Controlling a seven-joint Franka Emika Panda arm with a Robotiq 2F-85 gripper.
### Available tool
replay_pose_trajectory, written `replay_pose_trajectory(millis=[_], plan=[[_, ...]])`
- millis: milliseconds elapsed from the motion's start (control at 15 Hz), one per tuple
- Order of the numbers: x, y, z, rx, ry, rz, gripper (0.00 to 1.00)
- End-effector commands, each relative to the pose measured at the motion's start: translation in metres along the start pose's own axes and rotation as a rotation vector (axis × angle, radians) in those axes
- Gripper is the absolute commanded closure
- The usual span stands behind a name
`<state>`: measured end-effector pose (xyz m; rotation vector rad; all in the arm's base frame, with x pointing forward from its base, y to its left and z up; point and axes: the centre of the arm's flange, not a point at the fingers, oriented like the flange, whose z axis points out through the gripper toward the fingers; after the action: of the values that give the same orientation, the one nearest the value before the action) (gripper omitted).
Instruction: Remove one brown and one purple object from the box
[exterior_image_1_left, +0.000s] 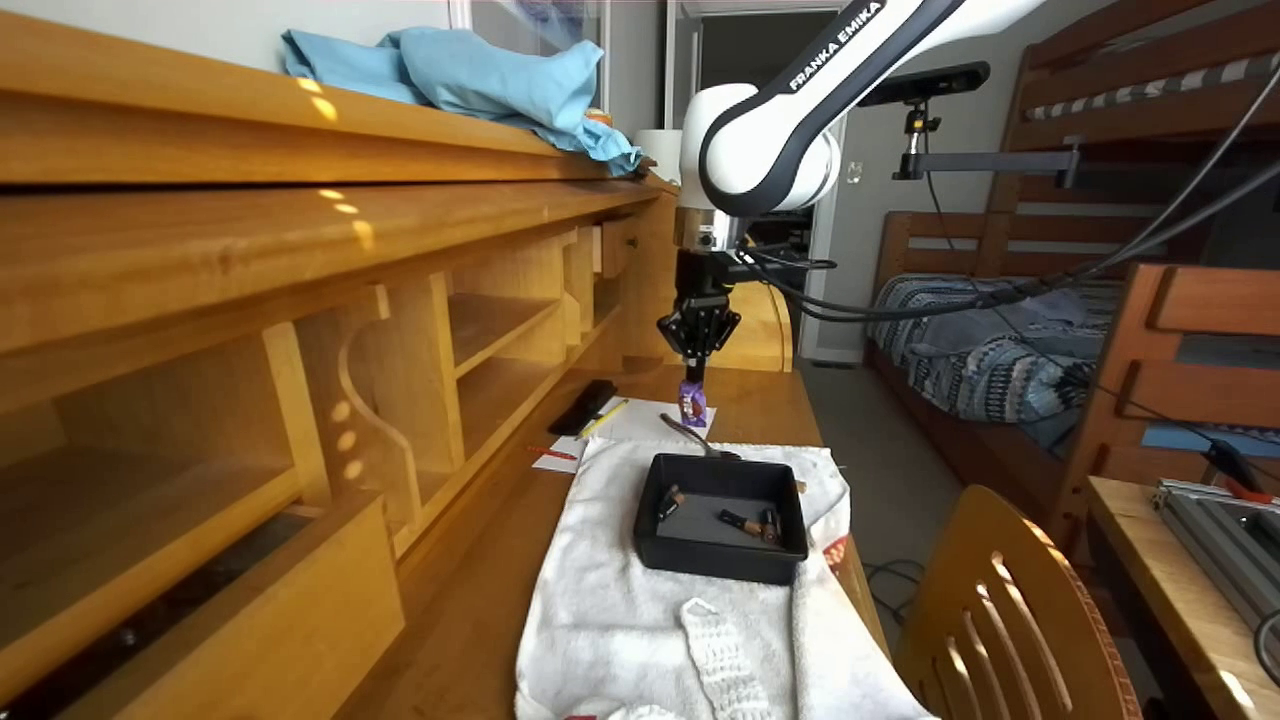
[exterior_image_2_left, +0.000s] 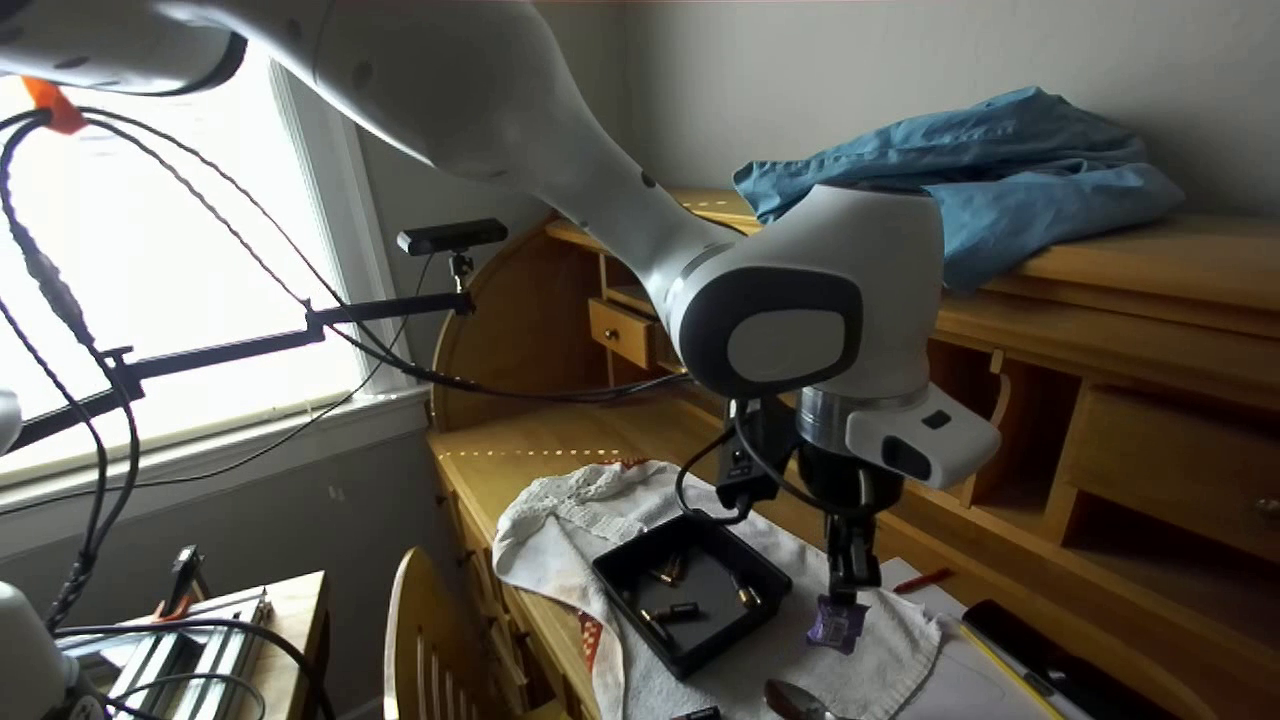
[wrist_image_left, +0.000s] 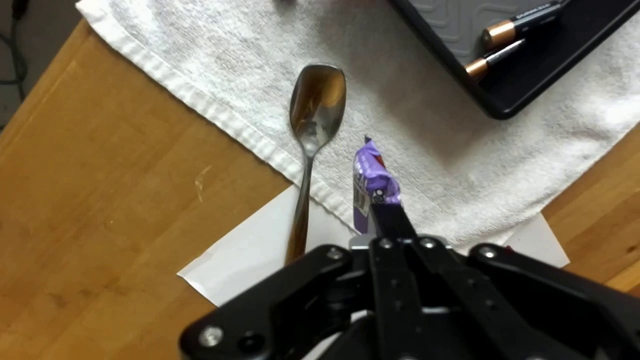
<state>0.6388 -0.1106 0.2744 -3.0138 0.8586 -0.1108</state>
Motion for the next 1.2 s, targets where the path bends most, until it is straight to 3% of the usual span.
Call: replay_pose_trajectory(millis=[0,200,267,333,733,1000,1133], plan=[[0.016,-0.023,0.012,0.013,0.009,-0.033,1.00],[0.013,-0.039,0.021,0.006,-0.009,-0.062,1.00],[0.010,-0.042,0.021,0.005,-0.013,-0.060,0.74],[0.009,-0.043,0.021,0.002,-0.012,-0.061,0.73],[-0.010,-0.034,-0.008,-0.007,-0.003,-0.073,0.31],[-0.033,-0.033,-0.040,0.008,-0.107,-0.176,0.04],[-0.049,-0.037,-0.052,-0.004,-0.163,-0.254,0.00]])
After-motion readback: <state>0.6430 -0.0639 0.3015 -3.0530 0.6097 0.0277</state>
